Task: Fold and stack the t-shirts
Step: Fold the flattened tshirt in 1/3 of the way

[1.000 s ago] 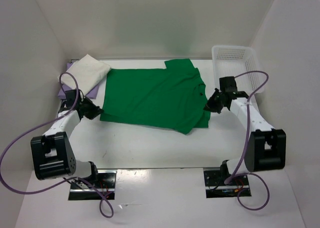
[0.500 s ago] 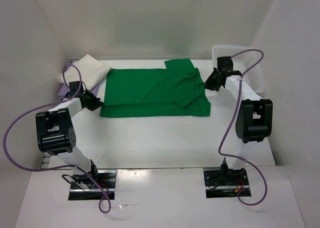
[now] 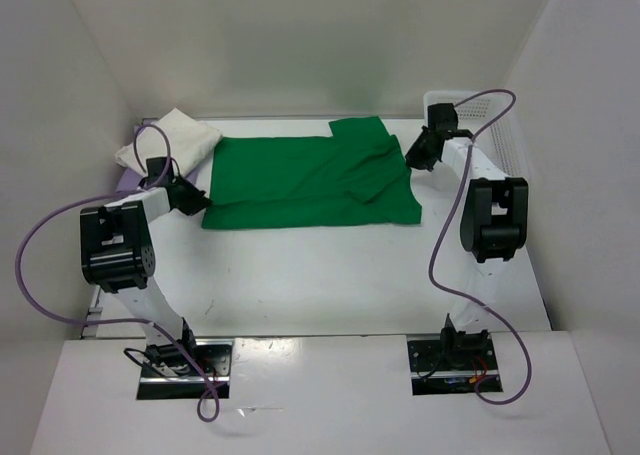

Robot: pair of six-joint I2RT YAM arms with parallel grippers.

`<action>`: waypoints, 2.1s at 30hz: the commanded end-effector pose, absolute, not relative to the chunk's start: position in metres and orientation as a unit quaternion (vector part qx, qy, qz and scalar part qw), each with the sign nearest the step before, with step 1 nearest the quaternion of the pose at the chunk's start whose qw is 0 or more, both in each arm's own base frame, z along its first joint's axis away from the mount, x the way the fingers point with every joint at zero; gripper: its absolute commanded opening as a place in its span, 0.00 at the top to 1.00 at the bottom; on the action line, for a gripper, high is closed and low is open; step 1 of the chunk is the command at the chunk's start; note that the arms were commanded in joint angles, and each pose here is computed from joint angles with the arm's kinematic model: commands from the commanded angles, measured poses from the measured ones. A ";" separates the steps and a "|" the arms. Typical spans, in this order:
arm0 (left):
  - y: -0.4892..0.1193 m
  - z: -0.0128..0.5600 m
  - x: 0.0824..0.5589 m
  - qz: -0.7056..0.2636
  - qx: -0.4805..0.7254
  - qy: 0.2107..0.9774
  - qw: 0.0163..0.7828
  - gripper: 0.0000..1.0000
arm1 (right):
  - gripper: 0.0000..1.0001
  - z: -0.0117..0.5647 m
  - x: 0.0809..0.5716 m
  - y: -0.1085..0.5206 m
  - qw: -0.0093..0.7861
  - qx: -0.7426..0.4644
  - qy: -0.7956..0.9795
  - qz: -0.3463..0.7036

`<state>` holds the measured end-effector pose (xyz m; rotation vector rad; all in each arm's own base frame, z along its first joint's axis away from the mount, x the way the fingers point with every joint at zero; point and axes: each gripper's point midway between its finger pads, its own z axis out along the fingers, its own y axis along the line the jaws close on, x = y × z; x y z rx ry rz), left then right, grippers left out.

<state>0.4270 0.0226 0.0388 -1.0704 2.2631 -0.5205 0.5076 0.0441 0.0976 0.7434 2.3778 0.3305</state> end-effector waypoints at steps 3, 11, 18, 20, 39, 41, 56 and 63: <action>0.030 0.059 0.450 -0.202 -0.398 0.830 0.334 0.71 | 0.97 0.121 0.539 0.035 0.363 0.287 0.878 0.122; 0.031 0.132 0.425 -0.199 -0.372 0.808 0.411 0.38 | 0.65 0.172 0.537 0.044 0.397 0.270 0.863 0.159; 0.008 0.099 0.356 -0.214 -0.393 0.817 0.364 0.62 | 0.92 0.195 0.472 0.050 0.409 0.248 0.859 0.182; 0.005 0.085 0.352 -0.217 -0.399 0.819 0.350 0.66 | 0.99 0.185 0.442 0.054 0.403 0.249 0.859 0.193; 0.009 0.022 0.368 -0.206 -0.448 0.822 0.285 0.84 | 0.58 0.064 0.366 0.028 0.275 0.316 0.897 0.142; 0.008 0.022 0.367 -0.208 -0.442 0.825 0.285 0.95 | 0.58 0.056 0.370 0.029 0.270 0.329 0.893 0.144; 0.006 0.018 0.360 -0.197 -0.414 0.848 0.267 1.00 | 0.87 0.025 0.386 0.012 0.256 0.379 0.883 0.107; 0.022 0.026 0.349 -0.183 -0.418 0.850 0.264 1.00 | 0.92 0.040 0.362 0.010 0.255 0.383 0.881 0.107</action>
